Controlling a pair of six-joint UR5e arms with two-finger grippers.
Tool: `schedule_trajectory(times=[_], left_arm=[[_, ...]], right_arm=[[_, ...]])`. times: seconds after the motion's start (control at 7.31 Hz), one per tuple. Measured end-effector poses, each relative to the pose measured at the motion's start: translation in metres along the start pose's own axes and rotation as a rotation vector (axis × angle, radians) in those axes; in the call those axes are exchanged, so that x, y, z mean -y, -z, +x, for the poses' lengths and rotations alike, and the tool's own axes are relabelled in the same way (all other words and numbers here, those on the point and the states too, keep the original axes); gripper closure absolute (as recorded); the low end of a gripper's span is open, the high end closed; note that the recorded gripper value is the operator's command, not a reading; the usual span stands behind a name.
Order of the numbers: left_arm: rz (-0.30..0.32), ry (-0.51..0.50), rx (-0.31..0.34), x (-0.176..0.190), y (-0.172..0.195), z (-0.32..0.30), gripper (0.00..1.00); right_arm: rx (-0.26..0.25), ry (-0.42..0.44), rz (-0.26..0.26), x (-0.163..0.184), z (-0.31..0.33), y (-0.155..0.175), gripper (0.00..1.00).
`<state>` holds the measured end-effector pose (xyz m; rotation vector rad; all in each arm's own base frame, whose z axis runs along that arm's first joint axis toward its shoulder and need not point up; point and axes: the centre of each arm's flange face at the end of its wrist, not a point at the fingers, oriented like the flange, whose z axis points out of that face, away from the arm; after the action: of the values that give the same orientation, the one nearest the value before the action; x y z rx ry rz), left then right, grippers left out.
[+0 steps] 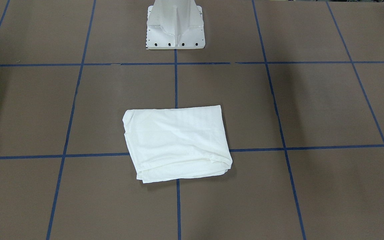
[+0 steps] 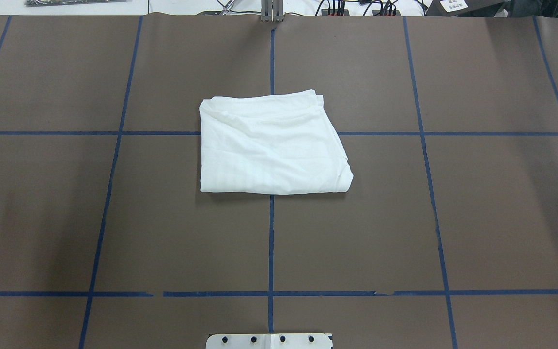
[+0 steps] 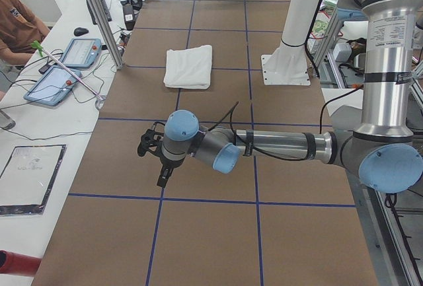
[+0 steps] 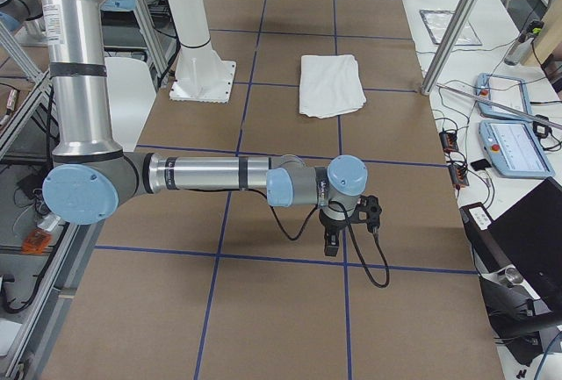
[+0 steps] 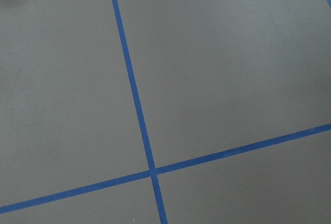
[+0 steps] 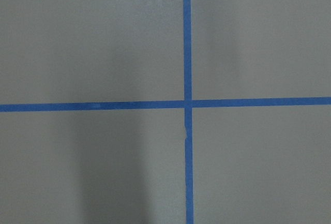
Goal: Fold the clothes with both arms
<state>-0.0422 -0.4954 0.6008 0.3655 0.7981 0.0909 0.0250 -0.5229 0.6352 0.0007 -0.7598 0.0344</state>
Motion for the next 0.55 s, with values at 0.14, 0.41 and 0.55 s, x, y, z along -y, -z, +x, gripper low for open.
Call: schedule_trajectory(times=[0.14, 0.41, 0.55], left_arm=[[-0.005, 0.004, -0.001, -0.004, 0.0, 0.0, 0.0], [0.001, -0.004, -0.005, -0.002, 0.003, 0.007, 0.0], [0.007, -0.014, -0.005, 0.001, 0.004, 0.01, 0.0]], right_arm=[[-0.013, 0.0, 0.003, 0.001, 0.0, 0.001, 0.0], [-0.015, 0.001, 0.004, 0.001, -0.001, 0.001, 0.0], [-0.015, 0.003, 0.006, 0.002, -0.002, 0.002, 0.0]])
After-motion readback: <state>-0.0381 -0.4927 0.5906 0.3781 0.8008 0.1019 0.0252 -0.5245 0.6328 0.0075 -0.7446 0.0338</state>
